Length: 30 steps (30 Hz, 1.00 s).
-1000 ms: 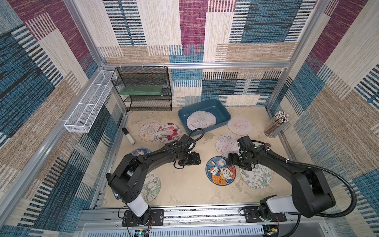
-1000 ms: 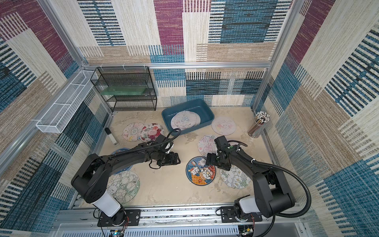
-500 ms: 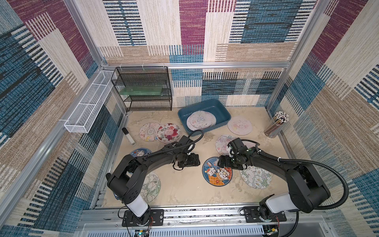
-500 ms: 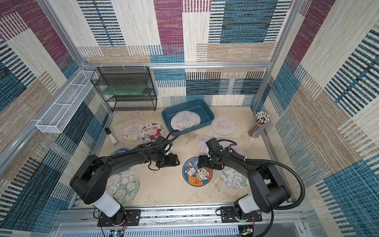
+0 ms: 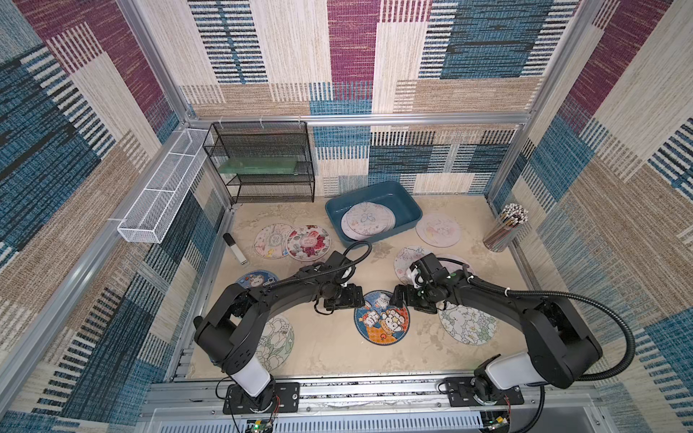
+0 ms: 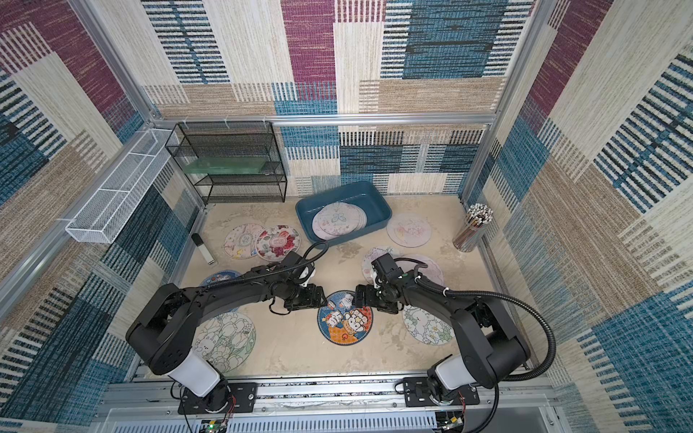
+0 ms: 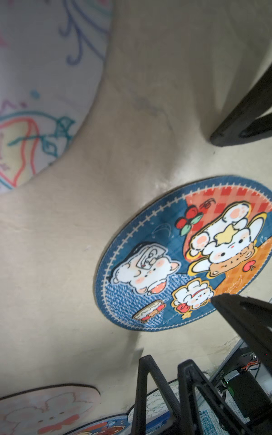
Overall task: Put the coasters into the storage box
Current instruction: Move the coaster to the center of the board, then pick up the coaster from the center of the board.
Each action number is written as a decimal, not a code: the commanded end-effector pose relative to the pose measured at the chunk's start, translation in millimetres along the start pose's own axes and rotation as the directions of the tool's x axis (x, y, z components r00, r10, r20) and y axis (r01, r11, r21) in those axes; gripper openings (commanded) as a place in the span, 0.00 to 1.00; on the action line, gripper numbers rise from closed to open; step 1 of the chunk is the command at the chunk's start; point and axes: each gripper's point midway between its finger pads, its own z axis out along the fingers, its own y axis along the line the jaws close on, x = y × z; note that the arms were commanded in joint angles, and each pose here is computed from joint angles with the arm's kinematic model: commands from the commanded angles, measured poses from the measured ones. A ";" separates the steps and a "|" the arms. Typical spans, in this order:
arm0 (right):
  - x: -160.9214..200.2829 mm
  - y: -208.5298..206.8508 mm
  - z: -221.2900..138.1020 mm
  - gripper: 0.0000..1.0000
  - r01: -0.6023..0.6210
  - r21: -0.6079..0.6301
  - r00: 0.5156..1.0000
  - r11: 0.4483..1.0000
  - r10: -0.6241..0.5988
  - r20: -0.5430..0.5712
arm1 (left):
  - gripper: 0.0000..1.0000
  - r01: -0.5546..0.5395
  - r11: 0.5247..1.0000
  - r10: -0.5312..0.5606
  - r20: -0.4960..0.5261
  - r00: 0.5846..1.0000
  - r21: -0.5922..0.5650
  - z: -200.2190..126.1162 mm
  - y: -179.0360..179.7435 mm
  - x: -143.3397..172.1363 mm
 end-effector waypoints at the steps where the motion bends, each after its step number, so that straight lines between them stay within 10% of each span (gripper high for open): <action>1: 22.9 -7.6 -1.5 0.94 0.004 -0.015 0.997 1.000 -0.005 -0.073 | 0.77 -0.024 0.999 0.025 -0.029 0.999 0.027 4.6 -3.7 5.5; 30: 61.5 -18.9 24.3 0.86 0.036 -0.004 0.982 0.999 -0.036 -0.184 | 0.62 -0.048 0.999 0.048 -0.107 0.993 -0.002 27.6 -6.1 28.5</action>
